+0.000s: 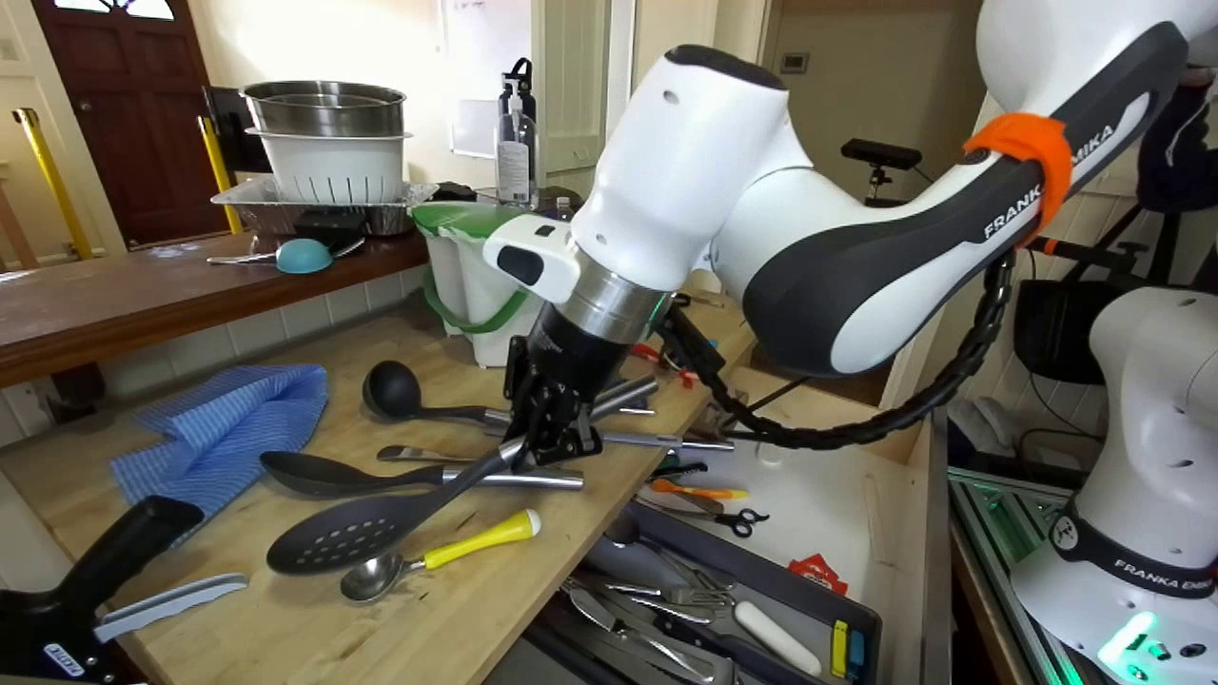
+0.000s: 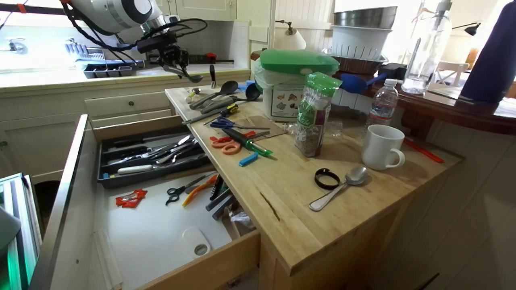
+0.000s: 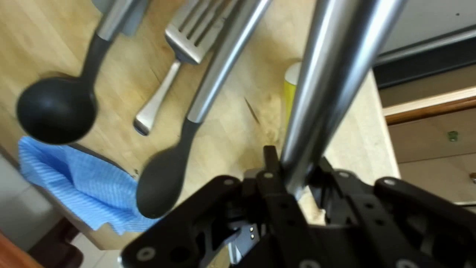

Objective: Remove one serving spoon from the drawer

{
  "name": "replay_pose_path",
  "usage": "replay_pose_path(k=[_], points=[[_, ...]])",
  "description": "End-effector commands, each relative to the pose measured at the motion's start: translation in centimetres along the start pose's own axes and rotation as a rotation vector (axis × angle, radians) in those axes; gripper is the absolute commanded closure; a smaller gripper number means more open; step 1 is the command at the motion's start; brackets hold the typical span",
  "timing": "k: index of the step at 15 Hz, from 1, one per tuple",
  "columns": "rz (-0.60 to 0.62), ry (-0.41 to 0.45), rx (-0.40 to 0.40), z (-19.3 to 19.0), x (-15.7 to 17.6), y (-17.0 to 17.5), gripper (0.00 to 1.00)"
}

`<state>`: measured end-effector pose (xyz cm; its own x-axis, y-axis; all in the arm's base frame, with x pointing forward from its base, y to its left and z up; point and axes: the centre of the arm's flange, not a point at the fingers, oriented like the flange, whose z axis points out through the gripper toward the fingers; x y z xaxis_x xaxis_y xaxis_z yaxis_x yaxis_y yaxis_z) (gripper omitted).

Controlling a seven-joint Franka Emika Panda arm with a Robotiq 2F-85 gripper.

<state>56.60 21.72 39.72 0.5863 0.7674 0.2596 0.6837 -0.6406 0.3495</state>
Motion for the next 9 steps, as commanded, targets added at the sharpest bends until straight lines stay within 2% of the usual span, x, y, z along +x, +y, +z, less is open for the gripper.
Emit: replay_pose_path(k=[1,3,5,9], points=[[0.144,-0.094,-0.097,-1.9,-0.8,-2.3,0.94],[0.214,-0.165,-0.135,-1.5,-0.9,-2.2,0.94],[0.244,-0.237,-0.212,0.8,-0.8,-2.5,0.94],[0.233,-0.203,-0.344,3.1,-0.5,-4.3,0.94]])
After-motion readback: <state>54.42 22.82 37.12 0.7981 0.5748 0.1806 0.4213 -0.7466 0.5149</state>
